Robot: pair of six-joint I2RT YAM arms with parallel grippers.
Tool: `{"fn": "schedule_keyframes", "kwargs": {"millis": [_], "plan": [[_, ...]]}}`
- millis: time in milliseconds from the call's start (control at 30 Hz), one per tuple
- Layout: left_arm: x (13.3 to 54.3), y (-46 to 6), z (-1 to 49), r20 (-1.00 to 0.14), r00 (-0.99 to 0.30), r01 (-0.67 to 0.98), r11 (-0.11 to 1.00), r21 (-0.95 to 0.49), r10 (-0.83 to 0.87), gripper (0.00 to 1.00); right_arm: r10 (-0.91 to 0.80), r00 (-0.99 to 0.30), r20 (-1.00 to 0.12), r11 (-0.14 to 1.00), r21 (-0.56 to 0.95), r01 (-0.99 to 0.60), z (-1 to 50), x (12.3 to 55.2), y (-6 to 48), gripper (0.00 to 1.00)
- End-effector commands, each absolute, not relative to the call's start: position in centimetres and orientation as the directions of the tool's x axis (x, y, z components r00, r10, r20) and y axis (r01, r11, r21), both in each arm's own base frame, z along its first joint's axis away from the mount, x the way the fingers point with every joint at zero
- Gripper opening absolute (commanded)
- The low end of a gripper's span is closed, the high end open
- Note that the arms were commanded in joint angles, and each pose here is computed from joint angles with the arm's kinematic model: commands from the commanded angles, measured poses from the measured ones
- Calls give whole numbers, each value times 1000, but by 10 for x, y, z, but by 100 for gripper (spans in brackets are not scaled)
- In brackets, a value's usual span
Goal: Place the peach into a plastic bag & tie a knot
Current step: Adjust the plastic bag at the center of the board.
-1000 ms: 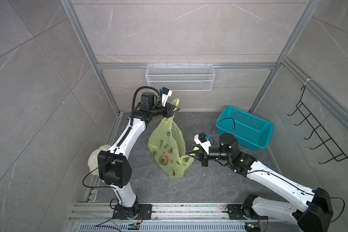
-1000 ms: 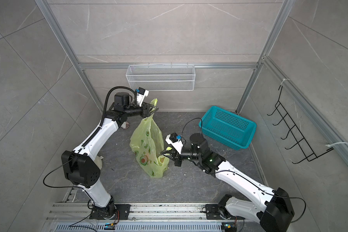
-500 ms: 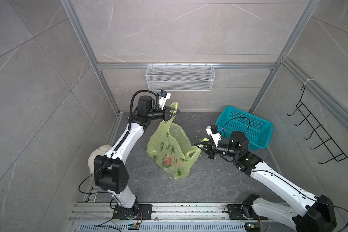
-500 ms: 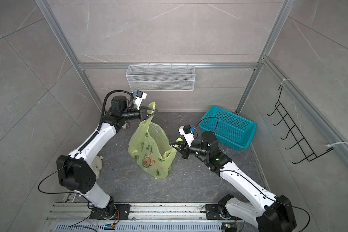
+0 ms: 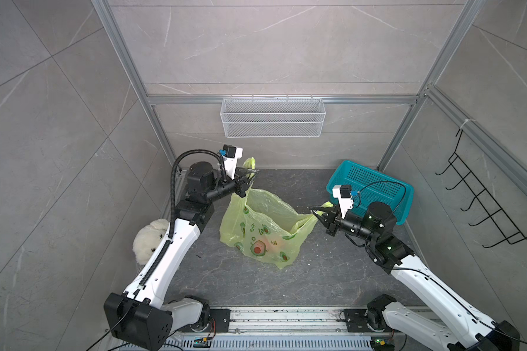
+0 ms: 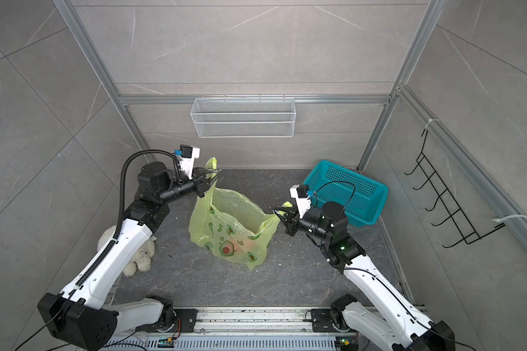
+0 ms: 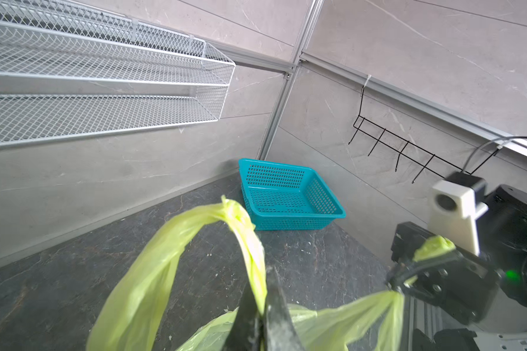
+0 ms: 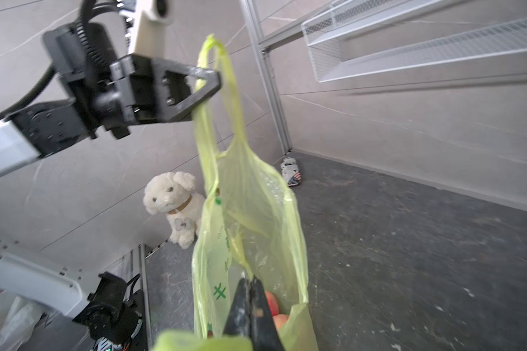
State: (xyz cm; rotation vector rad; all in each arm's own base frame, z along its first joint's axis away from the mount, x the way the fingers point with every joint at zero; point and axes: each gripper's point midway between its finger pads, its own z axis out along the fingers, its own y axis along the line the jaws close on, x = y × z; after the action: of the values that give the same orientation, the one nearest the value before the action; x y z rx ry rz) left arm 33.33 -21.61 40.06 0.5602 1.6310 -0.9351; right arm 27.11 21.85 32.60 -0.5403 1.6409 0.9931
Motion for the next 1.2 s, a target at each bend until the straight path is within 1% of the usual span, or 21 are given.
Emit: {"fn": "schedule_keyframes", "kwargs": {"millis": [0,67,133,200,233,367,500,533,567,600,700,867,967,1033,1100,1167], "plan": [[335,-202,409,-960,-197,720,636,-279,-199,1,232,-321,-918,611,394,-687,334,284,194,0],[333,-190,404,-953,-157,675,676,-296,-261,3,267,-293,-918,598,396,-697,340,281,186,0],[330,-178,399,-946,-129,632,710,-310,-298,10,275,-259,-926,574,374,-728,343,274,186,0],[330,-169,393,-942,-137,586,741,-327,-306,13,270,-243,-932,548,356,-757,345,269,189,0],[330,-166,388,-940,-155,568,751,-336,-304,18,263,-241,-934,536,349,-769,344,268,192,0],[320,-160,384,-926,-209,535,756,-377,-314,53,245,-251,-937,499,344,-796,338,267,199,0],[306,-153,384,-940,-229,520,785,-337,-252,76,237,-256,-937,452,340,-825,338,264,205,0],[302,-151,383,-947,-226,514,798,-316,-230,85,236,-257,-937,439,339,-832,339,263,207,0],[300,-147,382,-950,-227,503,810,-301,-212,99,235,-261,-936,431,341,-835,339,262,208,0],[299,-145,382,-953,-229,502,814,-292,-200,100,235,-259,-937,422,339,-841,339,261,209,0],[304,-145,379,-950,-257,509,811,-289,-177,100,234,-251,-939,397,328,-857,341,257,211,0],[327,-151,388,-929,-328,586,735,-342,-171,100,228,-256,-939,398,330,-856,340,257,211,0],[343,-142,395,-916,-347,627,676,-387,-202,100,224,-260,-939,401,332,-854,339,258,211,0],[357,-128,396,-905,-352,622,663,-418,-240,97,222,-261,-940,402,332,-854,338,258,211,0],[367,-123,400,-871,-392,648,584,-489,-295,97,221,-260,-940,396,330,-857,340,257,212,0],[369,-134,404,-850,-443,694,490,-527,-286,94,218,-264,-940,396,332,-856,339,257,212,0]]}}
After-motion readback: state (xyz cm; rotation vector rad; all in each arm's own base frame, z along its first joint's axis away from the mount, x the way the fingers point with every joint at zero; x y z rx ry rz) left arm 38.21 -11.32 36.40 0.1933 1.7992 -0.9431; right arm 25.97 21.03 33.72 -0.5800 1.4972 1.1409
